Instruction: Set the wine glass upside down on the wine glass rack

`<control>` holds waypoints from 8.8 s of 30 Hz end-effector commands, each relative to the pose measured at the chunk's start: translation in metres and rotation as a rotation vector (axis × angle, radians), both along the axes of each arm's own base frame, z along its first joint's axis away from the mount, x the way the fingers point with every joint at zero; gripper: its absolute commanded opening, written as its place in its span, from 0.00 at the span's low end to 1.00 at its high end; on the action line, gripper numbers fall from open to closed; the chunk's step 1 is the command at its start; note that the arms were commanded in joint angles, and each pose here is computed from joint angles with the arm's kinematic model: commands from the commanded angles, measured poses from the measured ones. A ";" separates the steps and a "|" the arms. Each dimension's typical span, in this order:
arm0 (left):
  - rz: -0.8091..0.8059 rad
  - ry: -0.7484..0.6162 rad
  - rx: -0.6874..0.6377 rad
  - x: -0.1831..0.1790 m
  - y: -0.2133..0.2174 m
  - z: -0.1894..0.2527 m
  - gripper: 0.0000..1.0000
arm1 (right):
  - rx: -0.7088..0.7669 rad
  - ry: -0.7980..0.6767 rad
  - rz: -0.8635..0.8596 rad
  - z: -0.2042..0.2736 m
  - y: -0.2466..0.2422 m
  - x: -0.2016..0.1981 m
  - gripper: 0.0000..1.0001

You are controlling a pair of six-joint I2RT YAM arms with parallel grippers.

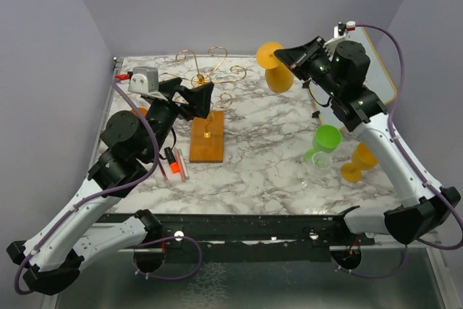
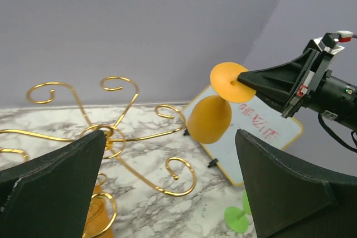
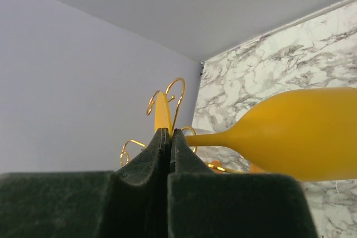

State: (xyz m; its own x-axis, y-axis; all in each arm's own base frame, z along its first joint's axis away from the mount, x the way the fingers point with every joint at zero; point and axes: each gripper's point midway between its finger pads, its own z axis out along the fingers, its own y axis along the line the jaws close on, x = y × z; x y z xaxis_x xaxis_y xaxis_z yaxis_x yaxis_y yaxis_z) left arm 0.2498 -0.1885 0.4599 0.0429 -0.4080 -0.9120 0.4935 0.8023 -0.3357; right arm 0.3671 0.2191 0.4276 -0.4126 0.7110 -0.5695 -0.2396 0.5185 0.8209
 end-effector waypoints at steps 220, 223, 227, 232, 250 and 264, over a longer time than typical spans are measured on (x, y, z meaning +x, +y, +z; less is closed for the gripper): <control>-0.488 0.398 -0.732 0.034 -0.156 0.040 0.89 | 0.193 -0.637 -0.036 0.088 -0.060 -0.135 0.01; -0.510 0.361 -0.772 0.034 -0.157 0.051 0.96 | 0.196 -0.621 -0.026 0.082 -0.057 -0.131 0.01; -0.482 0.351 -0.833 0.043 -0.159 0.059 0.99 | 0.216 -0.612 -0.020 0.076 -0.055 -0.129 0.01; -0.440 0.393 -0.912 0.060 -0.165 0.055 0.90 | 0.235 -0.614 -0.007 0.076 -0.054 -0.130 0.01; -0.413 0.375 -0.915 0.075 -0.178 0.059 0.27 | 0.263 -0.556 -0.021 0.064 -0.055 -0.124 0.01; -0.461 0.302 -0.781 0.068 -0.189 0.065 0.00 | 0.234 -0.453 -0.014 0.054 -0.058 -0.131 0.38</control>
